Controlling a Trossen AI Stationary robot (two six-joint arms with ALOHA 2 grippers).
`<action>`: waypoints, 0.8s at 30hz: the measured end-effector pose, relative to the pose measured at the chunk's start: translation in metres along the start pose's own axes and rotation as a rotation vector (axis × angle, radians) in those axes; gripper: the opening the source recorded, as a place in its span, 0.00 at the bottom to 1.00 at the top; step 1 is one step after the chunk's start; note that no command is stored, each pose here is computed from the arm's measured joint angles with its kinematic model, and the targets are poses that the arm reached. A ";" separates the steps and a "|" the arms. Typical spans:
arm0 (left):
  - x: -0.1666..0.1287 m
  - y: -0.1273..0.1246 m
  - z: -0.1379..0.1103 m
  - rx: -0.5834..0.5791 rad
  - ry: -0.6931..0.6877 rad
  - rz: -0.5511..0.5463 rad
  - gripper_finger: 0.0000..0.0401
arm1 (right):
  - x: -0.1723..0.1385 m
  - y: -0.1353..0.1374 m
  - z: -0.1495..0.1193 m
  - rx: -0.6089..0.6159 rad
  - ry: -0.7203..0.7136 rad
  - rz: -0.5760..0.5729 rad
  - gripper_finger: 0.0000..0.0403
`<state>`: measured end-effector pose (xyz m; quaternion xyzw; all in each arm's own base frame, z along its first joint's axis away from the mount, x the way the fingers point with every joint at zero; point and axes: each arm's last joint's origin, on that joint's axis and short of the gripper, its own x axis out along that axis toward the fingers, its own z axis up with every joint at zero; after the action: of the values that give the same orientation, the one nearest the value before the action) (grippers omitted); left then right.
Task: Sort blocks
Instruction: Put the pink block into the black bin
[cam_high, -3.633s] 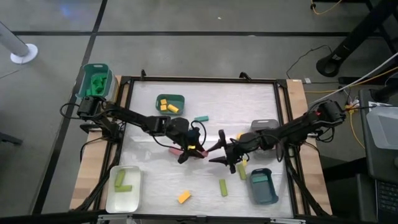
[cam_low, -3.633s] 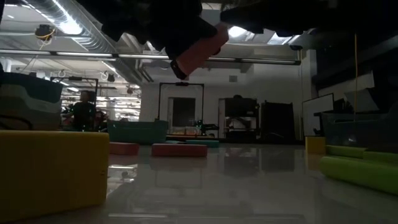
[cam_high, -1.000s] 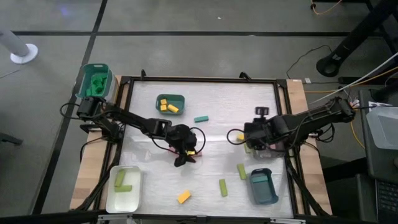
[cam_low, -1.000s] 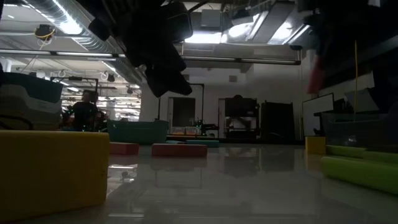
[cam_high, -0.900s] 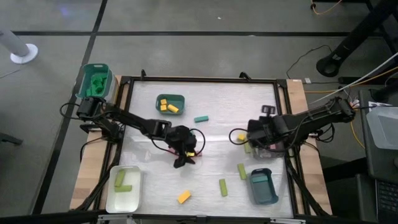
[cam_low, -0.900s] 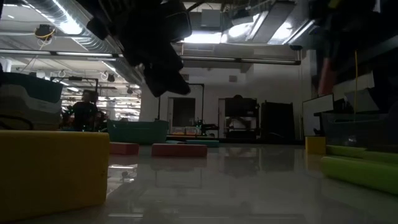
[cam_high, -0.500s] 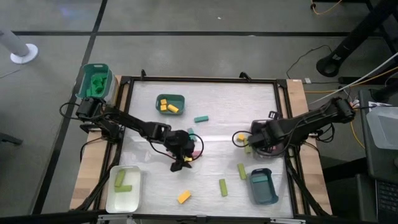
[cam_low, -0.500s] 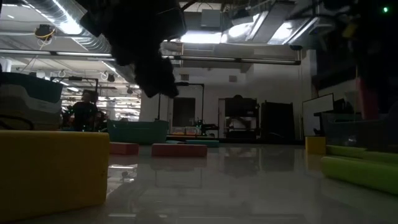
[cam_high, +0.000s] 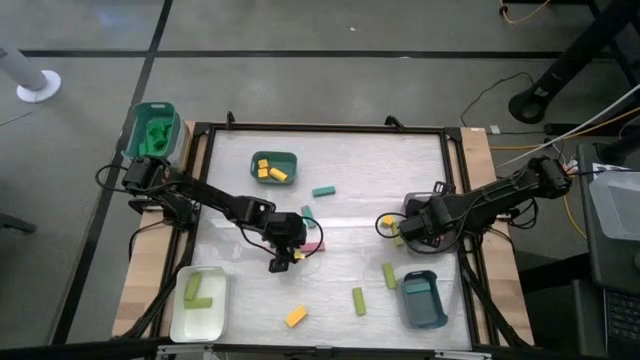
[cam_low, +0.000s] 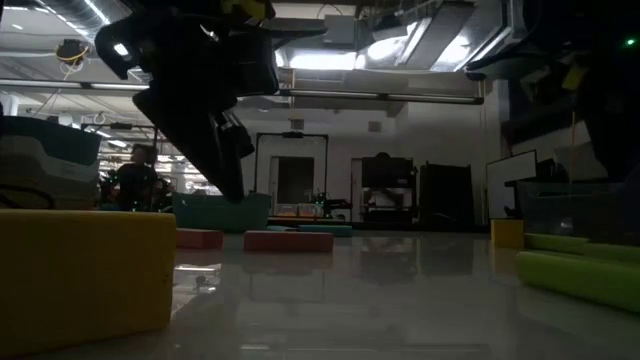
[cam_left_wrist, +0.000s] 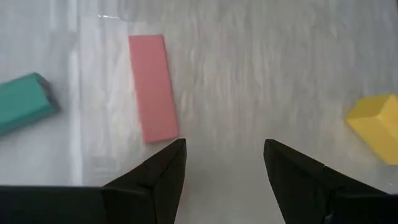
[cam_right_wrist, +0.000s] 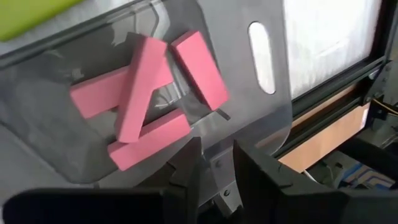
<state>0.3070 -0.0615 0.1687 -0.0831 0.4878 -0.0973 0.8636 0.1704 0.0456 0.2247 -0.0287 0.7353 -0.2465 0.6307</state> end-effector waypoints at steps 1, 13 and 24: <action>0.000 0.000 0.000 0.013 0.003 0.014 0.50 | 0.000 0.000 0.000 -0.008 0.006 0.007 0.23; -0.002 0.009 -0.020 0.153 0.187 0.190 0.50 | 0.000 0.001 0.000 -0.019 0.007 0.019 0.24; 0.005 0.015 -0.043 0.168 0.249 0.218 0.50 | 0.000 0.001 0.004 -0.014 -0.067 -0.024 0.24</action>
<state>0.2745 -0.0499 0.1390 0.0555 0.5872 -0.0531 0.8058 0.1744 0.0453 0.2241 -0.0504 0.7152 -0.2477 0.6516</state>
